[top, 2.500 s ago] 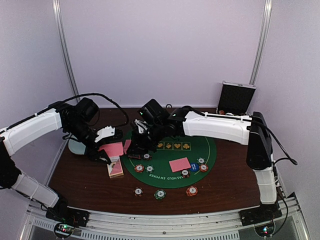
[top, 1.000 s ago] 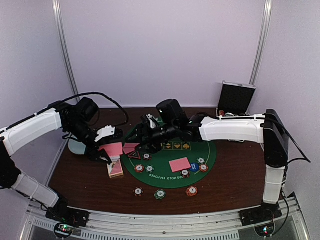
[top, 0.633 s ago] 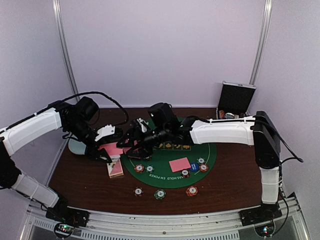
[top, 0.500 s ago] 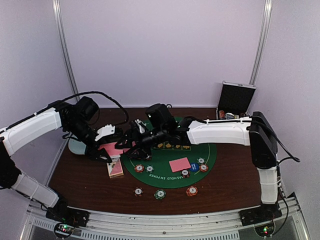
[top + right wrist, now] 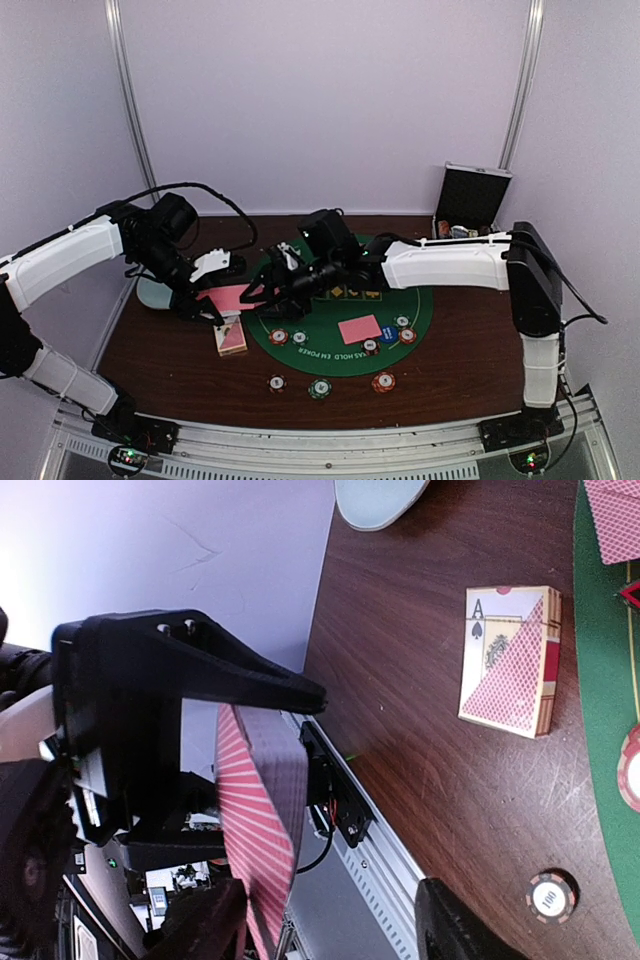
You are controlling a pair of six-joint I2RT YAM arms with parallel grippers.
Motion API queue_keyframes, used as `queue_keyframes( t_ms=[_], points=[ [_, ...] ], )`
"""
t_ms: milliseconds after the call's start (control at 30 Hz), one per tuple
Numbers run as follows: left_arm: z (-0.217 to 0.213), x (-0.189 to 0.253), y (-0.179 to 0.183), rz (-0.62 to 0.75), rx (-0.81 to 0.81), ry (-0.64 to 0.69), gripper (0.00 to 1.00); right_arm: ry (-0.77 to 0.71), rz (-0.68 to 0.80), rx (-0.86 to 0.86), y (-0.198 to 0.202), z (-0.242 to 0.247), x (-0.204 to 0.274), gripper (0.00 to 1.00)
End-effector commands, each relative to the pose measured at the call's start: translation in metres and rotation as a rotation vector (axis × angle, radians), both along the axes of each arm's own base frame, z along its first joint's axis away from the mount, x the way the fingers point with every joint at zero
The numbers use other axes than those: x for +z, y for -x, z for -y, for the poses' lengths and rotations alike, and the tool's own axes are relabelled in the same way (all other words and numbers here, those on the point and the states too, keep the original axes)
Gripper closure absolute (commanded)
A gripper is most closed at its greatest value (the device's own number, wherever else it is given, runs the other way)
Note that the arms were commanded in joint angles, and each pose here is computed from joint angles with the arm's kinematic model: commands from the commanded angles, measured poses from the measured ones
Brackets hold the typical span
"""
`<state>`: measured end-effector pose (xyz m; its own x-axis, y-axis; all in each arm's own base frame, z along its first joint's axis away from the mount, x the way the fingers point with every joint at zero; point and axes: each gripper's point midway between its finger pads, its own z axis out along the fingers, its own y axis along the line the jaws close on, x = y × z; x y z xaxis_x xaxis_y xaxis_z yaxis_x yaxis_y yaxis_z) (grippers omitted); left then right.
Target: Distribute texas hold em gaming equipment
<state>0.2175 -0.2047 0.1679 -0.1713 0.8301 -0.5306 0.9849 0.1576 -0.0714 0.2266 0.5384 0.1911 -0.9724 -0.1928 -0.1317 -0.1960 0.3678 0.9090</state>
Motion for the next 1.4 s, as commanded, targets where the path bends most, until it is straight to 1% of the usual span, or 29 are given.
queue_keyframes(
  t_ms=[0, 67, 100, 333, 533, 633, 800, 1033, 1100, 1233, 1367],
  points=[
    [0.009, 0.018, -0.006, 0.049, -0.011, 0.055, 1.00, -0.070, 0.072, -0.040, -0.010, 0.024, 0.046, 0.44],
    [0.009, 0.018, -0.005, 0.049, -0.011, 0.056, 1.00, -0.080, 0.080, -0.051, -0.012, 0.029, 0.050, 0.51],
    [0.009, 0.017, -0.005, 0.047, -0.012, 0.056, 1.00, -0.089, 0.083, -0.053, -0.013, 0.029, 0.054, 0.53],
    [0.009, 0.018, -0.005, 0.049, -0.011, 0.055, 1.00, -0.110, 0.067, -0.033, -0.012, 0.023, 0.056, 0.59],
    [0.009, 0.017, -0.006, 0.049, -0.010, 0.053, 1.00, -0.037, 0.061, -0.018, -0.009, 0.026, 0.038, 0.59],
    [0.009, 0.016, -0.006, 0.044, -0.010, 0.051, 1.00, -0.039, 0.051, -0.008, -0.006, 0.022, 0.034, 0.58],
    [0.009, 0.016, -0.006, 0.043, -0.010, 0.051, 1.00, -0.054, 0.038, 0.032, 0.005, 0.005, 0.032, 0.53],
    [0.008, 0.017, -0.005, 0.051, -0.009, 0.051, 1.00, -0.057, 0.019, 0.047, 0.007, -0.010, 0.026, 0.53],
    [0.007, 0.017, -0.005, 0.053, -0.008, 0.048, 1.00, -0.053, 0.022, 0.043, 0.006, -0.009, 0.026, 0.54],
    [0.007, 0.016, -0.005, 0.052, -0.010, 0.047, 1.00, -0.024, 0.030, 0.035, 0.006, -0.001, 0.023, 0.61],
    [0.008, 0.017, -0.005, 0.050, -0.011, 0.051, 1.00, -0.016, 0.033, 0.022, 0.004, 0.006, 0.024, 0.64]
  ],
)
